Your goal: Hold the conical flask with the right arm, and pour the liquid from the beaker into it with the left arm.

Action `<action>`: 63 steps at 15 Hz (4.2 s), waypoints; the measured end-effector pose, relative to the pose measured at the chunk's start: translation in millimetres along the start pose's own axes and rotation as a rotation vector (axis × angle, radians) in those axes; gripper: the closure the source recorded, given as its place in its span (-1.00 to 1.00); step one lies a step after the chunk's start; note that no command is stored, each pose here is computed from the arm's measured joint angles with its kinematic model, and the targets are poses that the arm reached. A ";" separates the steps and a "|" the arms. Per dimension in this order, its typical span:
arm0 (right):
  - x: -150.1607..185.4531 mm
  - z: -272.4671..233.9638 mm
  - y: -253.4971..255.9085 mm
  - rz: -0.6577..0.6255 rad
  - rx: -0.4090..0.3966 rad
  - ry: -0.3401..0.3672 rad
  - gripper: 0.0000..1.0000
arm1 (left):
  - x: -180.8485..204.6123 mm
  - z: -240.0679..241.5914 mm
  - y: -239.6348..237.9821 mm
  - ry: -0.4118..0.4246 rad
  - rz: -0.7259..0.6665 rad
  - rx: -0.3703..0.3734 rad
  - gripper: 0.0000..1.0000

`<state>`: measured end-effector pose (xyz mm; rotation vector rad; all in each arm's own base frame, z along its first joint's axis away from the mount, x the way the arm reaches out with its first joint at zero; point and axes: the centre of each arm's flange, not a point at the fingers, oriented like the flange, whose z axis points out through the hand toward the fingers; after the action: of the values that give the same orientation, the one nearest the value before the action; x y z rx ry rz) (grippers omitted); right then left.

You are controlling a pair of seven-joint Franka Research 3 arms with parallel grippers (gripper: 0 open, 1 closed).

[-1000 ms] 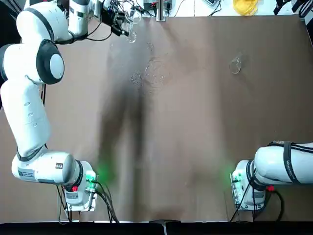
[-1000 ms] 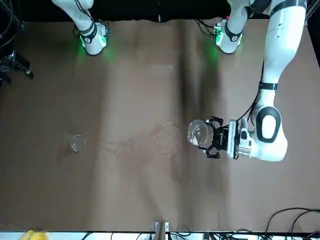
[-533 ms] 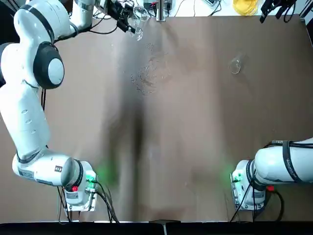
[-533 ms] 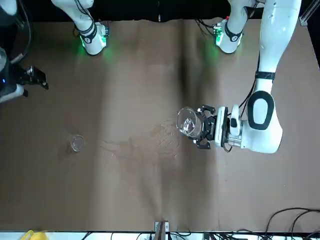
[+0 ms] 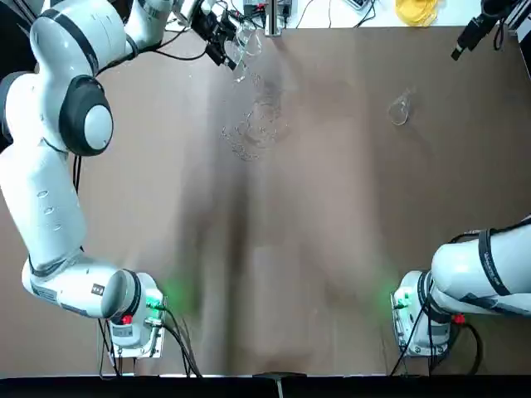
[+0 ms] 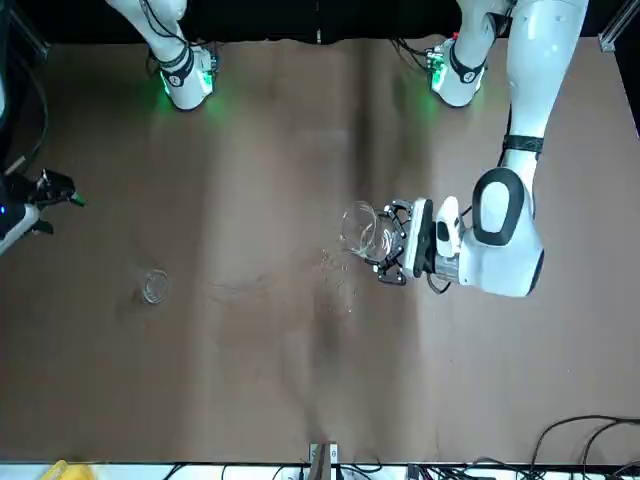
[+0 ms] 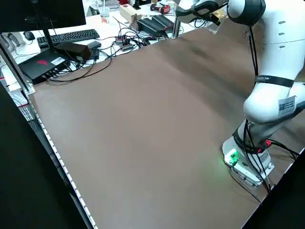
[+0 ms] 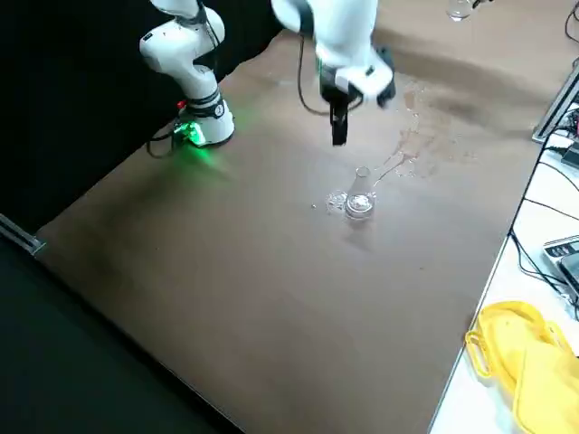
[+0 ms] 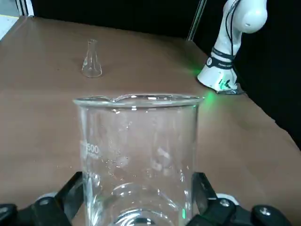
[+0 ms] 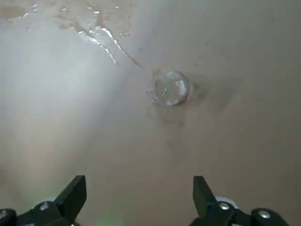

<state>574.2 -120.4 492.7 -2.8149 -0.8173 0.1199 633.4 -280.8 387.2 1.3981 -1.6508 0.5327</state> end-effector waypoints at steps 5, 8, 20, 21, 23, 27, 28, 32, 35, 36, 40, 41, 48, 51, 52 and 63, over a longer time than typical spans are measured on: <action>-9.5 57.1 55.0 -0.206 0.192 0.149 -1.00 | 10.6 20.9 -0.4 -0.024 0.017 0.009 -0.95; -8.6 77.8 67.9 -0.349 0.258 0.259 -1.00 | 12.1 23.5 -0.6 -0.027 0.019 0.012 -0.95; -7.6 168.5 95.5 -0.779 0.425 0.609 -1.00 | 15.4 28.7 -1.3 -0.033 0.025 0.023 -0.95; -9.2 174.5 97.4 -0.801 0.437 0.643 -0.99 | 15.5 29.6 -1.1 -0.034 0.025 0.022 -0.95; -13.7 190.2 104.3 -0.836 0.464 0.742 -0.97 | 17.7 36.0 0.3 -0.036 0.028 0.012 -0.95; -25.9 225.7 126.7 -0.831 0.482 0.920 -0.76 | 17.8 39.0 0.7 -0.039 0.028 0.009 -0.95; -26.9 230.4 129.2 -0.824 0.481 0.941 -0.70 | 17.1 38.5 0.5 -0.040 0.027 0.010 -0.95; -26.4 255.2 135.1 -0.831 0.466 1.037 -0.70 | 15.4 36.6 0.0 -0.041 0.025 0.014 -0.95; -27.5 277.5 136.1 -0.859 0.466 1.063 -0.70 | 15.1 36.1 -0.2 -0.042 0.024 0.015 -0.95; -28.0 283.5 136.1 -0.867 0.467 1.068 -0.70 | 15.0 36.0 -0.2 -0.042 0.024 0.015 -0.95; -28.3 297.4 135.0 -0.900 0.464 1.088 -0.67 | 14.7 35.8 -0.3 -0.042 0.024 0.015 -0.95; -28.2 298.9 134.6 -0.909 0.461 1.093 -0.67 | 14.5 35.6 -0.3 -0.042 0.023 0.016 -0.95; -25.9 304.1 132.2 -0.941 0.455 1.107 -0.37 | 13.5 35.4 -0.3 -0.049 0.026 0.015 -0.95; -24.8 307.1 131.1 -0.945 0.457 1.110 -0.32 | 13.0 35.3 -0.2 -0.055 0.028 0.014 -0.95; -23.1 308.8 130.1 -0.943 0.457 1.117 -0.22 | 12.9 35.2 -0.2 -0.055 0.028 0.014 -0.95; 25.7 301.8 102.3 -1.017 0.487 1.094 0.22 | 11.1 36.1 0.3 -0.084 0.035 0.008 -0.95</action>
<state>608.4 -138.0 175.3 -1.3555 -1.4238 -1.0644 620.9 -315.1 377.7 1.4160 -1.7450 0.5072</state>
